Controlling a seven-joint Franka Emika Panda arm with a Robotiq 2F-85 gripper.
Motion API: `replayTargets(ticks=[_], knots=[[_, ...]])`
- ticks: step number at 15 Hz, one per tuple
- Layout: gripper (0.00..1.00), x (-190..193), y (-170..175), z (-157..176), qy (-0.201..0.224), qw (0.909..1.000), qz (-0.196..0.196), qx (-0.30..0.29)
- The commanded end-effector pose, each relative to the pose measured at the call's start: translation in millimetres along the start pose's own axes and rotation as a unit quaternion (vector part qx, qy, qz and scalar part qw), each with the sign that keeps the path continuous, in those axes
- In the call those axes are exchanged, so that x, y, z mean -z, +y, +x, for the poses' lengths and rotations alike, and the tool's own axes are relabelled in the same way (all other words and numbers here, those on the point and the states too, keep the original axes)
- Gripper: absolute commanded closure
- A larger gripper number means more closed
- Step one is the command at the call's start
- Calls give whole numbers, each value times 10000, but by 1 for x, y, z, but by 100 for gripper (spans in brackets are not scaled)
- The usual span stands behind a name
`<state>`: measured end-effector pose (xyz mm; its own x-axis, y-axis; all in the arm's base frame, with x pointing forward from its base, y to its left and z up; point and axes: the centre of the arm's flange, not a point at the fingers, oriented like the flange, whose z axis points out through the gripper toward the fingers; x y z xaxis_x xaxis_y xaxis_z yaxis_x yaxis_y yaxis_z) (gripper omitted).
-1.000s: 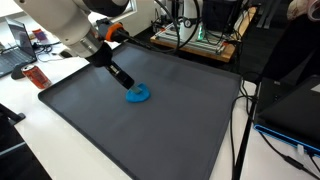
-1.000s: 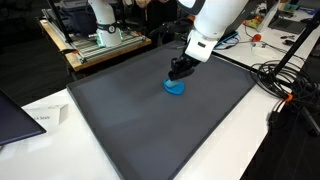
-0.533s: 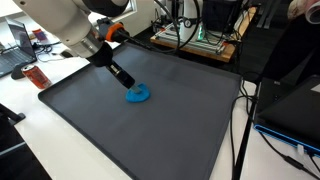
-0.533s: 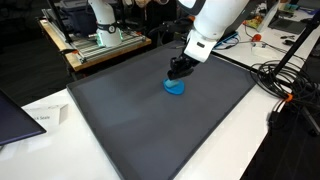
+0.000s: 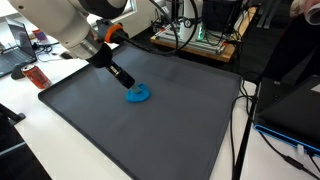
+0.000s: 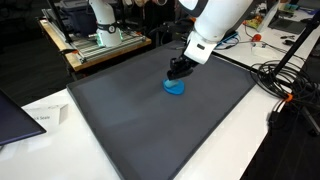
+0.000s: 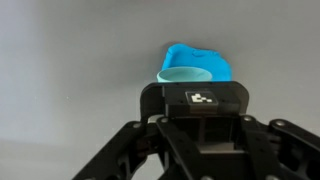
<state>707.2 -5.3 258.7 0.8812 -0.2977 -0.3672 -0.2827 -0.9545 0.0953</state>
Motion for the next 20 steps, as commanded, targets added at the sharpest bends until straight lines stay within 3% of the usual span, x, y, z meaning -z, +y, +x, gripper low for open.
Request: replayTargets(ticks=[1,2,7,8,12,20], knots=[[78,-53,3,30,-60,9999,-86,-85],[53,-1,0,1,-2,10000,-1,-4],[53,-1,1,1,-8,10000,-5,-8],[78,-1,1,1,-9,10000,-5,-9],[78,-21,10,5,-706,9974,-106,-67],[78,-44,26,19,-820,9964,129,157]])
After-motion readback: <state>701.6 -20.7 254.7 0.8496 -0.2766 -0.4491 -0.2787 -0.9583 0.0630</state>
